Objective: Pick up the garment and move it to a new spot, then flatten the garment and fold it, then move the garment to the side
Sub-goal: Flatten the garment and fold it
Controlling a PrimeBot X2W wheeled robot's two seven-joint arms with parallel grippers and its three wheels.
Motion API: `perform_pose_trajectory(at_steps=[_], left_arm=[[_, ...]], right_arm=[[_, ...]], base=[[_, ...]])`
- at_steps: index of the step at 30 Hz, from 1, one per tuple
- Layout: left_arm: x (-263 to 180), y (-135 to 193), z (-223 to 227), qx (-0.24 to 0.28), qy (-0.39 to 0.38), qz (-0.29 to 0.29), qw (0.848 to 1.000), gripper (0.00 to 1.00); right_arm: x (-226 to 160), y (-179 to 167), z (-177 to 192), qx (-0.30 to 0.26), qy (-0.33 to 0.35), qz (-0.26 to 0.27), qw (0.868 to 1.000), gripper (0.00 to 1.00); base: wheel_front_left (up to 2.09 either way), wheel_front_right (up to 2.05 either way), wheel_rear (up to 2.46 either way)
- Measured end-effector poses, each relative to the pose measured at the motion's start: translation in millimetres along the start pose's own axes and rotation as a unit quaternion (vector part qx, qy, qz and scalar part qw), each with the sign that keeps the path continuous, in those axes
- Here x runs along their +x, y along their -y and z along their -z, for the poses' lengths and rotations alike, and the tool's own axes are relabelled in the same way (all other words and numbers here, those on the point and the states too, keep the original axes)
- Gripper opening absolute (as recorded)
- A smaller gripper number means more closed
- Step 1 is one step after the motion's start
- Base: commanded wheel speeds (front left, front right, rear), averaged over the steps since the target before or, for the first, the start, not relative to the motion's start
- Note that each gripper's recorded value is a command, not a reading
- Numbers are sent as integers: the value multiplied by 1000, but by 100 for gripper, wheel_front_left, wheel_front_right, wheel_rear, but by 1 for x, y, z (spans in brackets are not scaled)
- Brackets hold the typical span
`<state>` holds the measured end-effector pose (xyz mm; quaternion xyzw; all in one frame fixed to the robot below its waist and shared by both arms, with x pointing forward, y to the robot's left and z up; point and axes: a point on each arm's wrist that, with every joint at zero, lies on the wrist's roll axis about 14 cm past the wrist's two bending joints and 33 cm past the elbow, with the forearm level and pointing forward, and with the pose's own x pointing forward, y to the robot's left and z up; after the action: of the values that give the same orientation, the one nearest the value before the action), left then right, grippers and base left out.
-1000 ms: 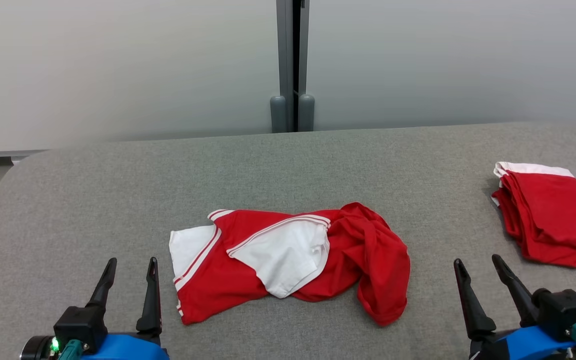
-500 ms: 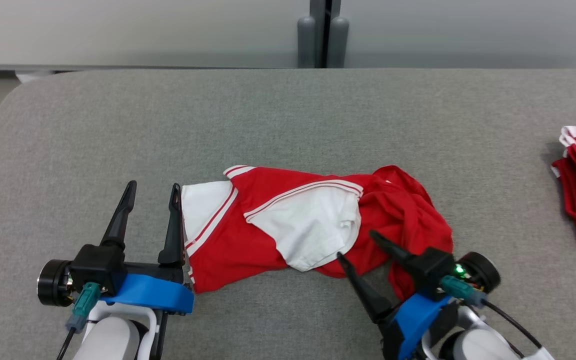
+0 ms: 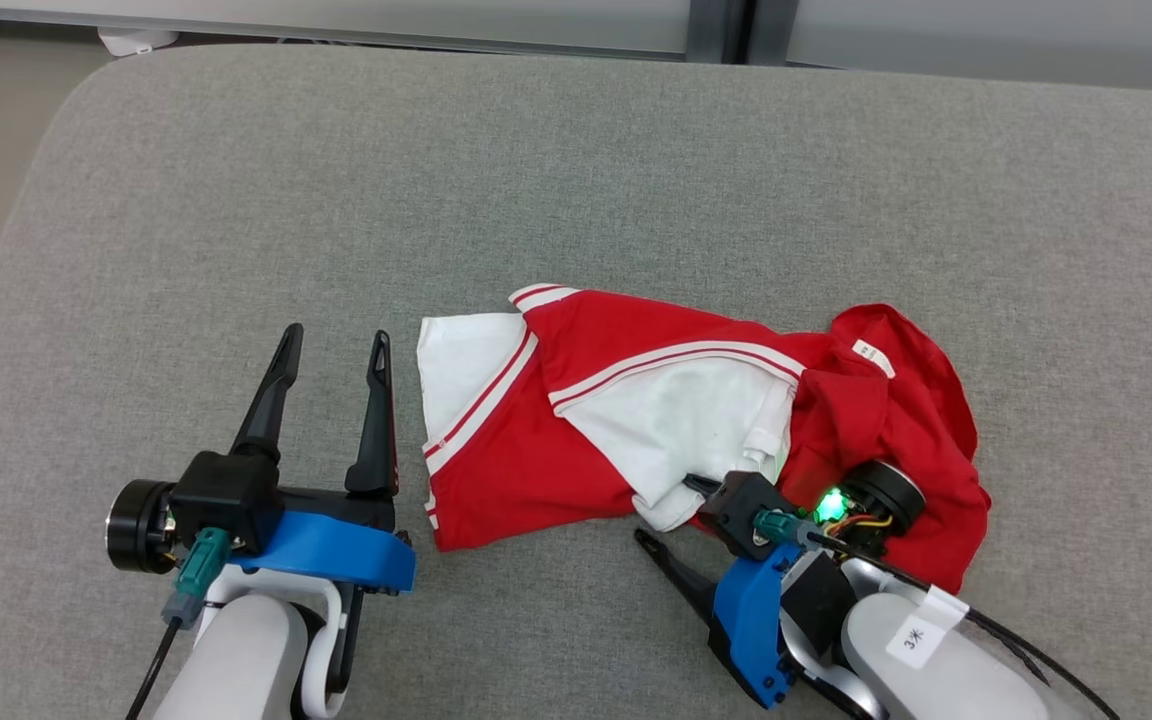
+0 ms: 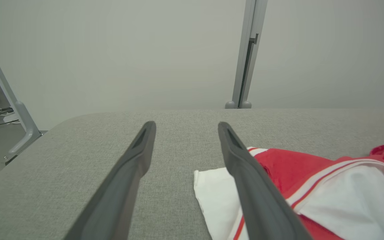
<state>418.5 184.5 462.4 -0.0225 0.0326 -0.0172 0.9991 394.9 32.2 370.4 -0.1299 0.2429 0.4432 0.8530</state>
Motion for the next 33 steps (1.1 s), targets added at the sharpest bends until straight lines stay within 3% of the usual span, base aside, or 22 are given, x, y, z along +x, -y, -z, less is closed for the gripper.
perform_pose_trajectory(at_steps=[1, 2, 3, 11, 19, 23, 24, 27, 33], left_arm=[[0, -1, 1, 0, -1, -1, 1000, 100], [1, -1, 2, 0, -2, -3, 1000, 100], [1, -2, 2, 0, -3, -3, 1000, 100], [5, 0, -5, 2, 10, -1, 1000, 100], [8, 12, -13, 3, 24, 19, 1000, 100], [10, 18, -13, 3, 25, 28, 999, 100], [10, 18, -13, 3, 25, 28, 999, 100], [11, 20, -10, 3, 20, 32, 999, 100], [14, 24, -3, 2, 12, 38, 999, 100]], right_arm=[[2, 0, 1, -4, -7, -4, 1000, 47], [4, 0, 1, -2, -9, -8, 1000, 9], [5, -1, 1, 1, -9, -11, 1000, 0], [-9, 6, -28, 22, 55, -5, 998, 0], [-51, 45, -76, 64, 164, 64, 982, 0], [-76, 91, -80, 131, 209, 148, 958, 0], [-76, 91, -80, 131, 209, 148, 958, 0], [-93, 122, -55, 194, 213, 214, 933, 0], [-115, 151, 8, 302, 196, 302, 883, 0]], base=[[0, 0, 0], [0, 0, 0], [0, 0, 0], [0, 0, 0], [0, 0, 0], [0, 0, 0], [0, 0, 0], [0, 0, 0], [0, 0, 0]])
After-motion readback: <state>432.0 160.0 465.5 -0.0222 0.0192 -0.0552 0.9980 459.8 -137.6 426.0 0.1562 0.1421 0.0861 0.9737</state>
